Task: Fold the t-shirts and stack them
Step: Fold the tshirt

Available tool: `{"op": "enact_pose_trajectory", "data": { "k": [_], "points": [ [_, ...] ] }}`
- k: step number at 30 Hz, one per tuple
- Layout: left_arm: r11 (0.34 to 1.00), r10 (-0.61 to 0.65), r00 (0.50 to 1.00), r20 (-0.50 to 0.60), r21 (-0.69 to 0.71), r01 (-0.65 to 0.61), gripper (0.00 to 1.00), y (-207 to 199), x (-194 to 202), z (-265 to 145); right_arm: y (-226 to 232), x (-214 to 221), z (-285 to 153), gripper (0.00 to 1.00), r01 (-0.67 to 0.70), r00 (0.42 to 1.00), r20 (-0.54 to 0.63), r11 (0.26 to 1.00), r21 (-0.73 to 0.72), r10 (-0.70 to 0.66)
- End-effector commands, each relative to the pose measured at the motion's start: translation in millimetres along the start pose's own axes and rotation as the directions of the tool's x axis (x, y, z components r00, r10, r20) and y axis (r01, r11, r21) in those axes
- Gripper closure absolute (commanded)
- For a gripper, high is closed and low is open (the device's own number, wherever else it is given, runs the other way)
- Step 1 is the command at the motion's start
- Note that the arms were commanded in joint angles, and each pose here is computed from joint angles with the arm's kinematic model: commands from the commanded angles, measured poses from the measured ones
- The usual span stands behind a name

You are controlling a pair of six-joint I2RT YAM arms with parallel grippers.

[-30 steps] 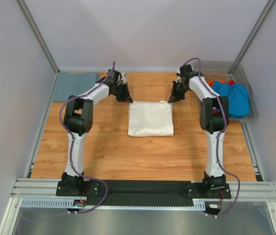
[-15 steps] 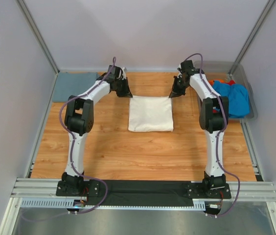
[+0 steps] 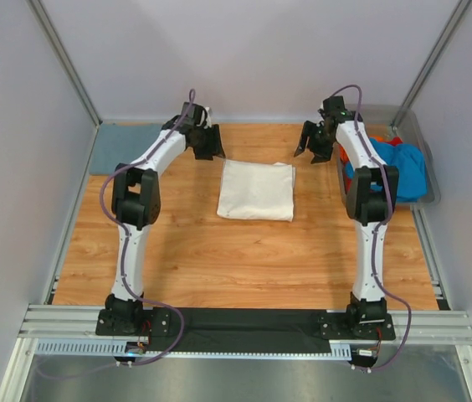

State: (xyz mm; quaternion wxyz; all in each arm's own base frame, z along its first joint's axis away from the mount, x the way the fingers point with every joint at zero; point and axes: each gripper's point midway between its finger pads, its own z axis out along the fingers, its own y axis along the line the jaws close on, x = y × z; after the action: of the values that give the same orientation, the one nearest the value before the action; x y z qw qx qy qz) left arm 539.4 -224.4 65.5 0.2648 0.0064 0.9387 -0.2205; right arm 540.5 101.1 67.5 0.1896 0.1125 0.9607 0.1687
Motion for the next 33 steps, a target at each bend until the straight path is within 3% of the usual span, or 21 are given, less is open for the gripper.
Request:
{"op": "enact_pose_trajectory", "data": {
  "k": [1, 2, 3, 5, 6, 7, 9, 14, 19, 24, 30, 33],
  "points": [
    [0.983, 0.048, 0.982, 0.181, 0.167, -0.079, 0.43, -68.8, -49.4, -97.4, 34.3, 10.0, -70.0, 0.32, 0.044, 0.998, 0.056, 0.995, -0.085, -0.040],
    [0.971, 0.038, 0.984, 0.172, 0.224, -0.077, 0.49, -77.2, -38.8, -91.4, 58.8, 17.8, -94.2, 0.33, 0.020, 0.998, 0.054, 0.980, -0.199, -0.010],
    [0.944, 0.037, 0.988, 0.151, 0.319, -0.084, 0.63, -96.4, -30.2, -99.8, 73.4, 21.8, -97.2, 0.40, 0.018, 0.998, 0.062, 0.960, -0.281, 0.000],
    [0.926, 0.000, 0.997, 0.080, 0.376, -0.030, 0.79, -107.9, -4.3, -86.2, 90.0, 62.7, -97.0, 0.50, -0.047, 0.998, -0.055, 0.915, -0.400, 0.027],
    [0.905, -0.012, 0.999, 0.039, 0.425, -0.006, 0.81, -117.0, 7.3, -83.1, 102.4, 70.8, -94.4, 0.66, -0.028, 0.998, -0.059, 0.894, -0.448, 0.001],
    [0.884, -0.054, 0.999, 0.002, 0.465, 0.047, 0.88, -124.3, 21.4, -71.5, 107.5, 94.5, -88.2, 0.79, -0.062, 0.990, -0.140, 0.867, -0.494, -0.009],
    [0.855, -0.082, 0.993, -0.080, 0.507, 0.112, 0.92, -132.3, 46.9, -56.3, 119.3, 110.9, -84.1, 0.99, -0.076, 0.982, -0.188, 0.833, -0.548, -0.035],
    [0.880, -0.147, 0.958, -0.246, 0.409, 0.240, 1.00, -111.6, 98.3, -5.4, 121.7, 157.3, -61.3, 1.00, -0.139, 0.938, -0.335, 0.786, -0.602, -0.091],
    [0.959, -0.111, 0.942, -0.318, 0.214, 0.186, 1.00, -67.5, 121.5, 33.6, 97.9, 184.9, -26.2, 1.00, -0.176, 0.906, -0.414, 0.808, -0.562, -0.091],
    [0.970, -0.079, 0.940, -0.333, 0.191, 0.149, 1.00, -57.0, 127.0, 32.4, 63.6, 210.0, -17.9, 1.00, -0.195, 0.885, -0.462, 0.855, -0.481, -0.058],
    [0.967, -0.032, 0.947, -0.320, 0.229, 0.110, 1.00, -69.2, 121.4, 4.2, 37.5, 210.4, -44.4, 1.00, -0.086, 0.905, -0.417, 0.925, -0.369, -0.082],
    [0.957, -0.013, 0.961, -0.276, 0.276, 0.092, 0.84, -85.4, 111.6, -27.1, 58.6, 193.1, -65.0, 1.00, -0.065, 0.927, -0.362, 0.908, -0.415, -0.099]
  ]
}}
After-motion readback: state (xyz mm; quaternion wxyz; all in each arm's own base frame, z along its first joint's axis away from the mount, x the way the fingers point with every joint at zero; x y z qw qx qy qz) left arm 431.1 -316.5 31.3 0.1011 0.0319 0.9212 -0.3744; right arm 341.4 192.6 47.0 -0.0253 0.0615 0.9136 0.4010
